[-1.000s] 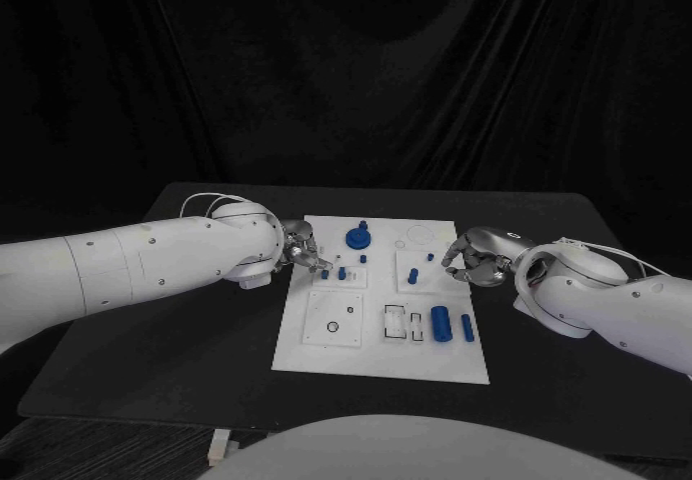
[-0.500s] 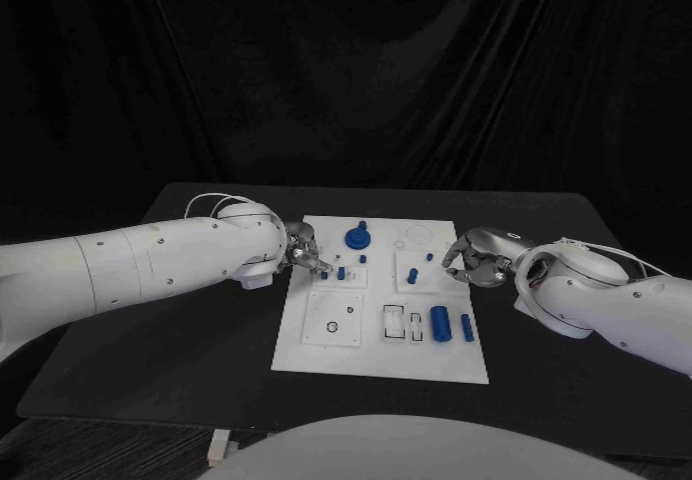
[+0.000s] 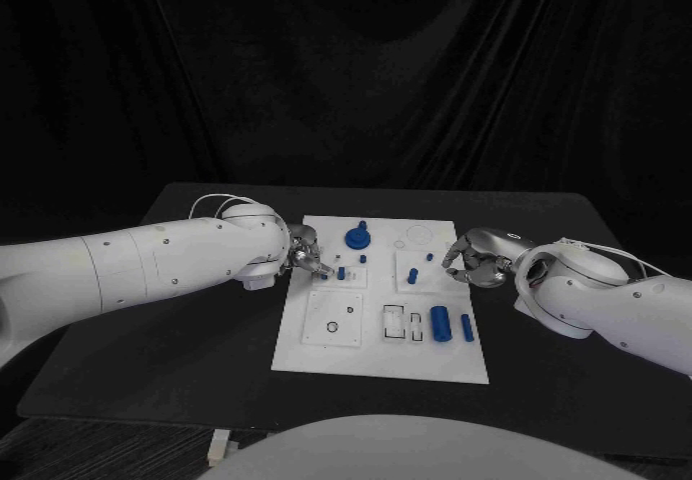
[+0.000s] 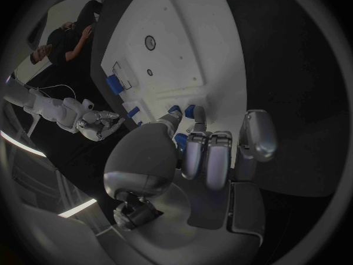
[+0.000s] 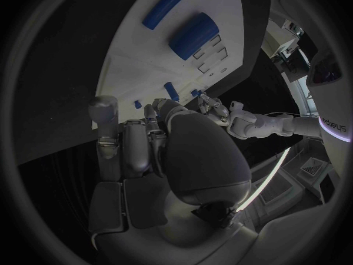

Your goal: Assemble the parts on the task board

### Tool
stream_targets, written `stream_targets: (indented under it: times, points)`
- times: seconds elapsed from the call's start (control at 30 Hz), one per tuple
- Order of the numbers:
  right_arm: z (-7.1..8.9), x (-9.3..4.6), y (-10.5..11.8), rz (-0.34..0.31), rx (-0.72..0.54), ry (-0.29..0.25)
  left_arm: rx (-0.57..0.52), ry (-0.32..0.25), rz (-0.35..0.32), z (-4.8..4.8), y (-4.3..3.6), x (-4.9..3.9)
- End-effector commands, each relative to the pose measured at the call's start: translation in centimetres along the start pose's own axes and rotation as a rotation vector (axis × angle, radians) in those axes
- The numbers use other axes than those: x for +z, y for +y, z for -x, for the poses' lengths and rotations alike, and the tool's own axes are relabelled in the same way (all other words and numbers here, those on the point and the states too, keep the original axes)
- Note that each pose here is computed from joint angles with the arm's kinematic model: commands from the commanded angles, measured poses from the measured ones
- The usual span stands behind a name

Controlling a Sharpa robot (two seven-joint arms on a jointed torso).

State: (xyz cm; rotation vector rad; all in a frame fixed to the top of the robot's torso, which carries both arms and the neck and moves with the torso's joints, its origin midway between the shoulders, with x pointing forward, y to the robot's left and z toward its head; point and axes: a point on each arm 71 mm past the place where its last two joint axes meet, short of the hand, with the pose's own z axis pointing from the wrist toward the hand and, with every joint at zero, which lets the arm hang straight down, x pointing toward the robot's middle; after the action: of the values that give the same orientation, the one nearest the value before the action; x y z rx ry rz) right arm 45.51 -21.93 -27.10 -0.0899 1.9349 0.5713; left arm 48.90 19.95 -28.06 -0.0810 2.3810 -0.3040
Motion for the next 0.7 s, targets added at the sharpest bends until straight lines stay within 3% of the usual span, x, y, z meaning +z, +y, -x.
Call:
stream_targets:
  times: [0.03, 0.7]
  points:
    - [-0.14, -0.01, -0.07, -0.013, -0.001, 0.006, 0.012, 0.025, -0.001, -0.25, -0.11, 0.07]
    - [-0.10, 0.02, -0.05, -0.012, 0.000, 0.000, 0.006, 0.022, -0.034, -0.46, -0.31, 0.58]
